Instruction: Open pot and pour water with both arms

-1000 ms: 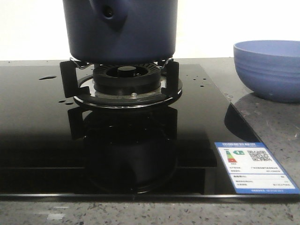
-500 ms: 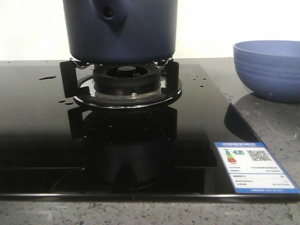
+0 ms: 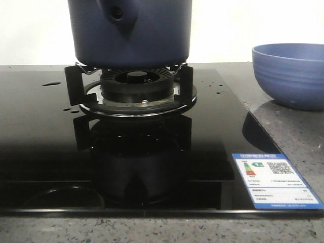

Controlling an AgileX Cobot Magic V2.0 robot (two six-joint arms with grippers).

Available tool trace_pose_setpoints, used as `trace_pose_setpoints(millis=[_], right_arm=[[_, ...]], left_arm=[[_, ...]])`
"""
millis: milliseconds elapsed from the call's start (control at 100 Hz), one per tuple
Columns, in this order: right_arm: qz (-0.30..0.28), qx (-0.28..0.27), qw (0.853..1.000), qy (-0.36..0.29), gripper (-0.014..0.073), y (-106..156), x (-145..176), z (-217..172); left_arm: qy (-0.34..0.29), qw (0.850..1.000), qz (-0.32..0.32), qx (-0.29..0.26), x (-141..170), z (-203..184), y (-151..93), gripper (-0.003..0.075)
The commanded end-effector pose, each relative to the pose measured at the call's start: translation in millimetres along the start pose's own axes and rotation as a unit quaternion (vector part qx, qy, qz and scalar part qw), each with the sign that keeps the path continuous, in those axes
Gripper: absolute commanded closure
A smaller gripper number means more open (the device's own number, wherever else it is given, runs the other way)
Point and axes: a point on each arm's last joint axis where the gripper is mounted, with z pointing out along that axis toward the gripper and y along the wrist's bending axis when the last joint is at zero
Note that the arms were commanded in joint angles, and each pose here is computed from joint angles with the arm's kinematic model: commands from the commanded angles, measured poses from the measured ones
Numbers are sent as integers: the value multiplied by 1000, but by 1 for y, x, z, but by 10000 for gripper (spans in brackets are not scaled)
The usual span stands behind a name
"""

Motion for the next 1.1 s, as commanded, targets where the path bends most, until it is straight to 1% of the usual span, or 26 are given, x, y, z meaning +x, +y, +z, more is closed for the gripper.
trace_pose_setpoints(millis=[0,160,240,270,340,460,530,620,730,820,1090], right_arm=[[-4,11,1000,-10,130,-3,-14,8],[14,22,999,30,130,-18,-17,45],[23,28,999,37,134,-25,-17,57],[25,30,998,38,149,-27,-18,60],[27,32,998,39,234,-29,-18,64],[27,33,998,36,466,-30,-19,69],[27,33,999,34,575,-30,-20,69],[26,33,999,34,666,-30,-20,69],[26,33,999,30,669,-30,-21,67],[20,28,999,21,669,-28,-27,58],[29,-32,999,-23,669,-11,-66,13]], left_arm=[[-72,997,-2,-19,-27,-13,3,375],[-72,997,-2,-19,-27,-13,3,375],[-72,997,-2,-19,-27,-13,3,375],[-72,997,-2,-19,-27,-13,3,375],[-72,997,-2,-19,-27,-13,3,375],[-72,997,-2,-19,-27,-13,3,375],[-72,997,-2,-19,-27,-13,3,375],[-72,997,-2,-19,-27,-13,3,375],[-73,997,-2,-20,-27,-13,3,375],[-76,997,-3,-21,-27,-14,3,375],[-89,996,-1,-28,-30,-14,4,375]])
